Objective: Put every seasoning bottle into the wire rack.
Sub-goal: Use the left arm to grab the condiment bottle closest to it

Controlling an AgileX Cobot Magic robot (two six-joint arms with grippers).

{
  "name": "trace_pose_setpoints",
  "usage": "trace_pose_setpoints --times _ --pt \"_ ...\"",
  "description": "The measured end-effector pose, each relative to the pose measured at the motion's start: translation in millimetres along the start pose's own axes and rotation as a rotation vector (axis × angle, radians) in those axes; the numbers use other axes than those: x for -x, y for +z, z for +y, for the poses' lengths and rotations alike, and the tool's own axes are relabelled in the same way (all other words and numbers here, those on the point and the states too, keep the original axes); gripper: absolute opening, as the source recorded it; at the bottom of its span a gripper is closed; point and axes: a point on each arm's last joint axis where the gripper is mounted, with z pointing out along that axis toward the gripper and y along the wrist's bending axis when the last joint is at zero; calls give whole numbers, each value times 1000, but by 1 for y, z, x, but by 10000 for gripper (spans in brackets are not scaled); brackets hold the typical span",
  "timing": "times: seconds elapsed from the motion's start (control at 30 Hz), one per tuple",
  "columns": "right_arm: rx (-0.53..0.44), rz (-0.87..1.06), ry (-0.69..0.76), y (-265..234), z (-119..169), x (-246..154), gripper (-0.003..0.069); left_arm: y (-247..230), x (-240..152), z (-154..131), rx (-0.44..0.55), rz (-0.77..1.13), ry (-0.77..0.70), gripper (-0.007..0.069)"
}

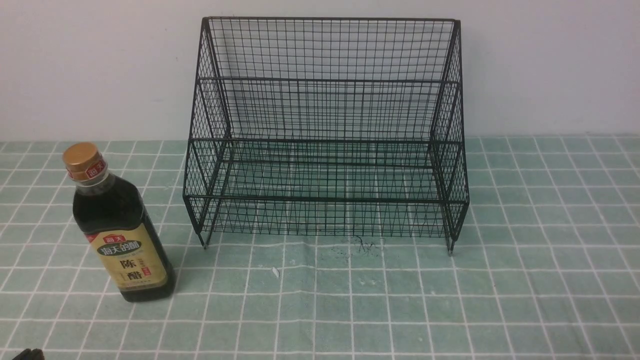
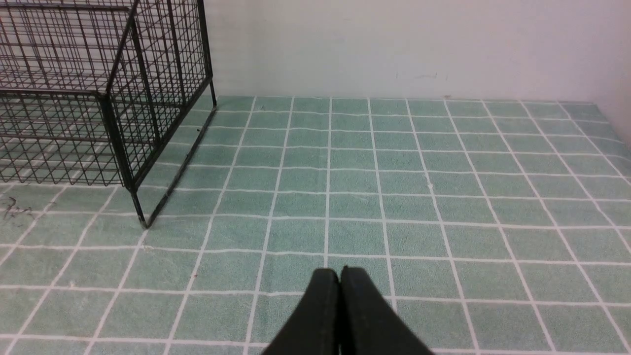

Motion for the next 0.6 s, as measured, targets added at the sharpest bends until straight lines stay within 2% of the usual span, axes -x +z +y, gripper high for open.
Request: trace_pose_setpoints --times 0.1,0.17,0.2,0.23,0.43,0.53,0.6 --pt "0 0 0 0 0 0 -15 -1 11 -1 -24 -123 -131 -6" --pt "0 0 0 0 0 0 -15 -2 18 -1 -30 -197 -168 -6" --pt "0 0 0 0 0 0 -15 -4 26 0 -32 -283 -200 -6" --pt "0 0 0 0 0 0 -15 -4 26 0 -32 -294 -205 -6" --pt "0 0 0 0 0 0 -15 -19 55 6 -15 -651 -251 -6" --pt "0 0 0 0 0 0 -15 -21 60 7 -11 -704 -254 -6" --pt "0 0 0 0 0 0 -15 -17 63 6 -14 -666 -255 0"
